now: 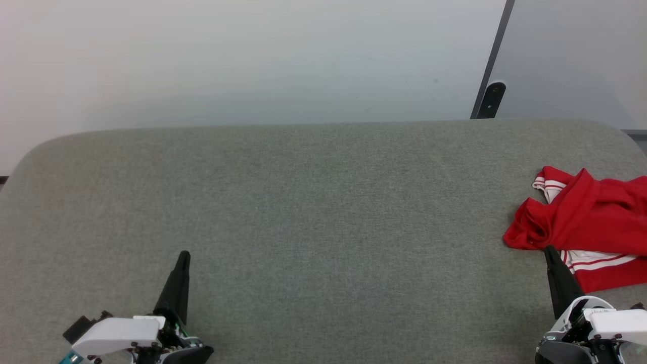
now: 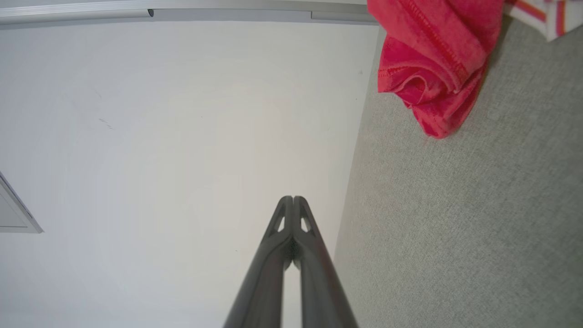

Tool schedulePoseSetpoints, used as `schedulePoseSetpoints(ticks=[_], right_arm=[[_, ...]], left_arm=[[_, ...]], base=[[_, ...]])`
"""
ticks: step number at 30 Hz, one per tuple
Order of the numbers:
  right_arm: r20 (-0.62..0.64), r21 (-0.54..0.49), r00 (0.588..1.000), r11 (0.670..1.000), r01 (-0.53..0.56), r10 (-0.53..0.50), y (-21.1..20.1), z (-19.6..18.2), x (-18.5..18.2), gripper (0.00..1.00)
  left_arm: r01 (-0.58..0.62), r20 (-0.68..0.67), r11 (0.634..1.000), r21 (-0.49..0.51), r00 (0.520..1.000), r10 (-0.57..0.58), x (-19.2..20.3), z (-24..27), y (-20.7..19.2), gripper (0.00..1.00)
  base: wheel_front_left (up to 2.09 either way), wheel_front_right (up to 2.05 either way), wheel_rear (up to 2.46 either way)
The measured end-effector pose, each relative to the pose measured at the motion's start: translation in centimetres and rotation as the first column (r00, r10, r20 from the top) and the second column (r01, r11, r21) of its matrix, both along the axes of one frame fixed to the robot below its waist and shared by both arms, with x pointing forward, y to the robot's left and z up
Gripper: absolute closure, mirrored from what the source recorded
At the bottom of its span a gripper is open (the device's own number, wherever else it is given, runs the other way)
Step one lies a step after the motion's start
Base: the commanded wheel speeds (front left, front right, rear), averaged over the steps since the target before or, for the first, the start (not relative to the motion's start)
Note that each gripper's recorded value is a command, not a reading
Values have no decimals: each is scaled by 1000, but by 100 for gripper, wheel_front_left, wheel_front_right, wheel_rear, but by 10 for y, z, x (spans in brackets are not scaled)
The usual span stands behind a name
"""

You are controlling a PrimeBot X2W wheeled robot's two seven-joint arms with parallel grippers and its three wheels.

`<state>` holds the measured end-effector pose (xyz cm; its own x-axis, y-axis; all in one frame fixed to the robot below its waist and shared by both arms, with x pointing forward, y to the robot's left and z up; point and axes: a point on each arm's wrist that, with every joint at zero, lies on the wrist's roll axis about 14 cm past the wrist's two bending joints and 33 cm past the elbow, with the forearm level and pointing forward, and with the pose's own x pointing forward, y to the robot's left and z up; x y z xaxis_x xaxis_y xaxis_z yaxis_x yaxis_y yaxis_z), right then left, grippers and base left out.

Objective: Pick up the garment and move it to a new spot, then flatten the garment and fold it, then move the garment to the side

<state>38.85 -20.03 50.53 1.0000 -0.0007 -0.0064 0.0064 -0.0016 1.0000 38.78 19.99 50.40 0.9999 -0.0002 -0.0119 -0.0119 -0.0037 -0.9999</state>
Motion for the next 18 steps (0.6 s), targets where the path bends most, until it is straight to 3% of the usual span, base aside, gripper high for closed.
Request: schedulePoseSetpoints(ticks=[18], right_arm=[[0,0,1000,1000,1,-1,0,0,0,100]], left_arm=[[0,0,1000,0,1000,0,0,0,0,100]], base=[[0,0,0]])
